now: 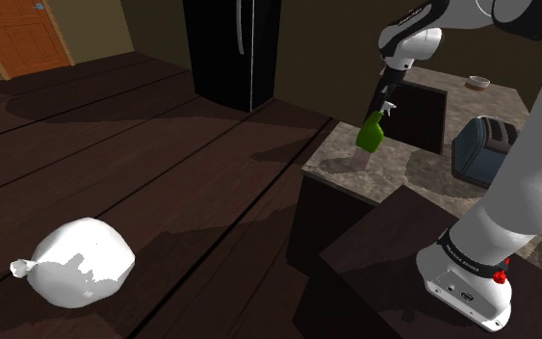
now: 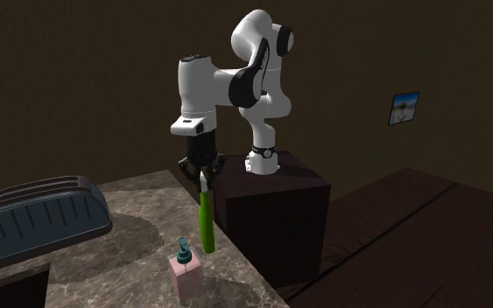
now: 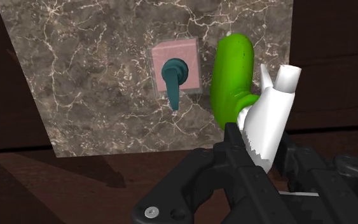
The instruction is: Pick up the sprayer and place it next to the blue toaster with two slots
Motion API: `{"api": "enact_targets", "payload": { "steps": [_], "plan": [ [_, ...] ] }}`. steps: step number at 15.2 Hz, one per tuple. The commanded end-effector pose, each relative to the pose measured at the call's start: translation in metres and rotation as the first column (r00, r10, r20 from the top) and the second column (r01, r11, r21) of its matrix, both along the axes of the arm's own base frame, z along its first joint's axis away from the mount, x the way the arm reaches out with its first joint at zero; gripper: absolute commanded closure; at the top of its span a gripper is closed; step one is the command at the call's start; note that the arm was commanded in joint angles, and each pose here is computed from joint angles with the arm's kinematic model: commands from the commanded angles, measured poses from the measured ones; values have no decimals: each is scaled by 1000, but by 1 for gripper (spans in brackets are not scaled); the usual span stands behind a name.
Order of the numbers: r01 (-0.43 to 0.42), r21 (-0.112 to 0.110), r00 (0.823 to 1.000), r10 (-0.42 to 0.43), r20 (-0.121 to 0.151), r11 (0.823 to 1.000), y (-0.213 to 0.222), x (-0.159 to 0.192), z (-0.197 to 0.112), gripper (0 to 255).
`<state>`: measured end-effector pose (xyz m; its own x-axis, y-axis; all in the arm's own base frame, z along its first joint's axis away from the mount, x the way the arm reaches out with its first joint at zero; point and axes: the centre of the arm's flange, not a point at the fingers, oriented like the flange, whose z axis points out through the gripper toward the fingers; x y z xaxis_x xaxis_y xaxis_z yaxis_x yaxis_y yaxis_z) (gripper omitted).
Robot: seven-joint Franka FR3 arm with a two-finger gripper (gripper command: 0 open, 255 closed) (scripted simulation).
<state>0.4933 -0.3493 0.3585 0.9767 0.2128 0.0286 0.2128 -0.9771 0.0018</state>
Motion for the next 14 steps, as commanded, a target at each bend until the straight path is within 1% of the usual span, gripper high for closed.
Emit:
{"api": "enact_targets", "payload": {
  "steps": [1,14],
  "plan": [
    [0,0,1000,0,0,1000,0,0,10,255],
    [0,0,1000,0,0,1000,0,0,79,255]
  ]
}}
